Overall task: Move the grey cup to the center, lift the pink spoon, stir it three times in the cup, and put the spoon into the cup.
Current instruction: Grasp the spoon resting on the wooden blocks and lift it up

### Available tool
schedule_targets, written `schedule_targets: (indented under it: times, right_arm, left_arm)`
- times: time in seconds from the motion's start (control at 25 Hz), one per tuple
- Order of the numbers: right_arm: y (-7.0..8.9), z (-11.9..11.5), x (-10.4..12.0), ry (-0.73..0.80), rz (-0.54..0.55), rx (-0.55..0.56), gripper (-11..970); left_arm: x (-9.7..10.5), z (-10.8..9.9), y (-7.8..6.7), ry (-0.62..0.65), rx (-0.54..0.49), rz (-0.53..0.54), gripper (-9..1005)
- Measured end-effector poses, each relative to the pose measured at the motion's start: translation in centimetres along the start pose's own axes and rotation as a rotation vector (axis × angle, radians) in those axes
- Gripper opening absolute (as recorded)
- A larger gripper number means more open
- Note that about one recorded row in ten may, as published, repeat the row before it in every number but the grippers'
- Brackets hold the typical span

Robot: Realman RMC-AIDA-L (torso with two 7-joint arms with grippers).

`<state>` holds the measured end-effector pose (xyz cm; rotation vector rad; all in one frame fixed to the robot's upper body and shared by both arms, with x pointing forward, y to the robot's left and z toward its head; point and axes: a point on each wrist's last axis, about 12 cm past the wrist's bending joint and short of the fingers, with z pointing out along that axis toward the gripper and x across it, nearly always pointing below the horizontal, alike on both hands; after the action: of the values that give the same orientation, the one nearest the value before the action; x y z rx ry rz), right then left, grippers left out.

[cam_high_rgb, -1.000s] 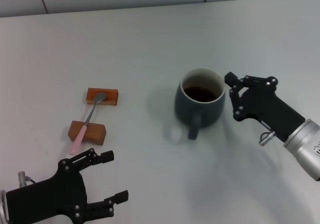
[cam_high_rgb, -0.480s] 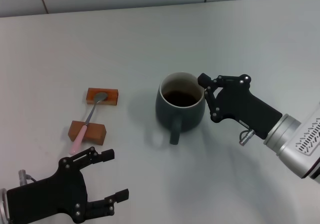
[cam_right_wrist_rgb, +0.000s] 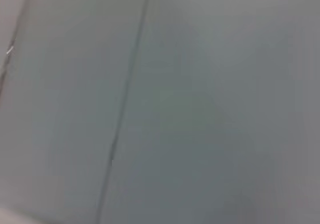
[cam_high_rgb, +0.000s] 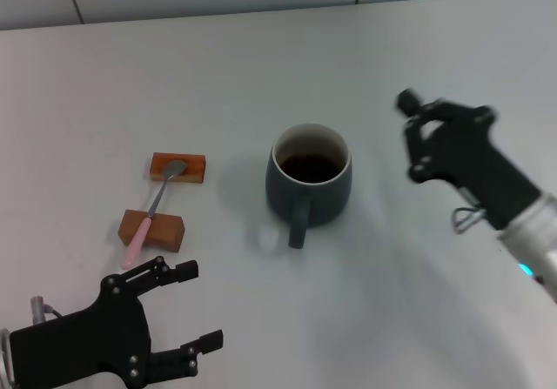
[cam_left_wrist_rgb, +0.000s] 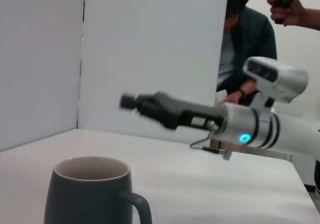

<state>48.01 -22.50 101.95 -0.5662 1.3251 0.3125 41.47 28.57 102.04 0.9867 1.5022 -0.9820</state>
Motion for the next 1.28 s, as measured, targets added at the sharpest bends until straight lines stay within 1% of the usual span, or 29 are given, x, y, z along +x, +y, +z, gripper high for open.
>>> schedule_targets:
  times: [0.08, 0.16, 0.32, 0.4, 0.44, 0.52, 0.6, 0.64, 0.72, 0.88, 0.96, 1.08, 1.24, 1.28]
  right_arm:
    - [-0.4, -1.1, -0.4, -0.042, 0.004, 0.036, -1]
    - [-0.4, -1.9, -0.6, -0.070, -0.009, 0.028, -1]
    - [0.5, -3.8, -1.3, -0.140, -0.018, -0.064, 0]
    - [1.3, -4.5, -1.8, -0.182, 0.011, -0.177, 1]
    - [1.6, -4.8, -2.0, -0.189, 0.036, -0.255, 1]
    - [1.8, -5.3, -1.9, -0.161, 0.107, -0.401, 2]
    - [1.6, -5.5, -1.5, -0.083, 0.212, -0.479, 4]
    - [1.5, -5.5, -1.3, -0.054, 0.249, -0.484, 4]
    - [1.5, -5.7, -0.8, -0.007, 0.307, -0.458, 5]
    - [1.6, -6.5, 0.0, 0.049, 0.311, -0.395, 7]
    - [1.7, -6.7, 0.2, 0.071, 0.307, -0.393, 83]
    - [1.7, -6.8, 0.5, 0.089, 0.284, -0.390, 196]
    - [1.8, -6.9, 0.6, 0.094, 0.255, -0.388, 359]
    - [1.8, -6.9, 0.6, 0.096, 0.253, -0.388, 400]
  left_arm:
    - [0.0, 0.0, 0.0, 0.000, -0.001, 0.000, 846]
    - [0.1, -0.1, -0.1, 0.000, -0.002, 0.002, 846]
    - [0.1, -0.1, -0.2, 0.000, -0.002, 0.003, 846]
    - [0.1, -0.2, -0.2, -0.001, -0.003, 0.002, 846]
    - [0.1, -0.3, -0.3, 0.000, -0.004, 0.001, 847]
    - [0.2, -0.3, -0.3, 0.000, -0.005, 0.001, 847]
    - [0.2, -0.3, -0.3, 0.000, -0.006, 0.000, 847]
    - [0.2, -0.3, -0.4, 0.000, -0.006, 0.000, 847]
    - [0.2, -0.4, -0.4, -0.001, -0.011, -0.002, 847]
    - [0.2, -0.9, -0.3, -0.024, -0.058, -0.020, 847]
    - [0.2, -1.4, -0.5, -0.066, -0.106, -0.055, 847]
    - [0.1, -2.1, -0.9, -0.170, -0.190, -0.144, 846]
    - [0.2, -2.6, -1.6, -0.275, -0.263, -0.272, 846]
    - [0.3, -2.7, -1.7, -0.297, -0.285, -0.320, 846]
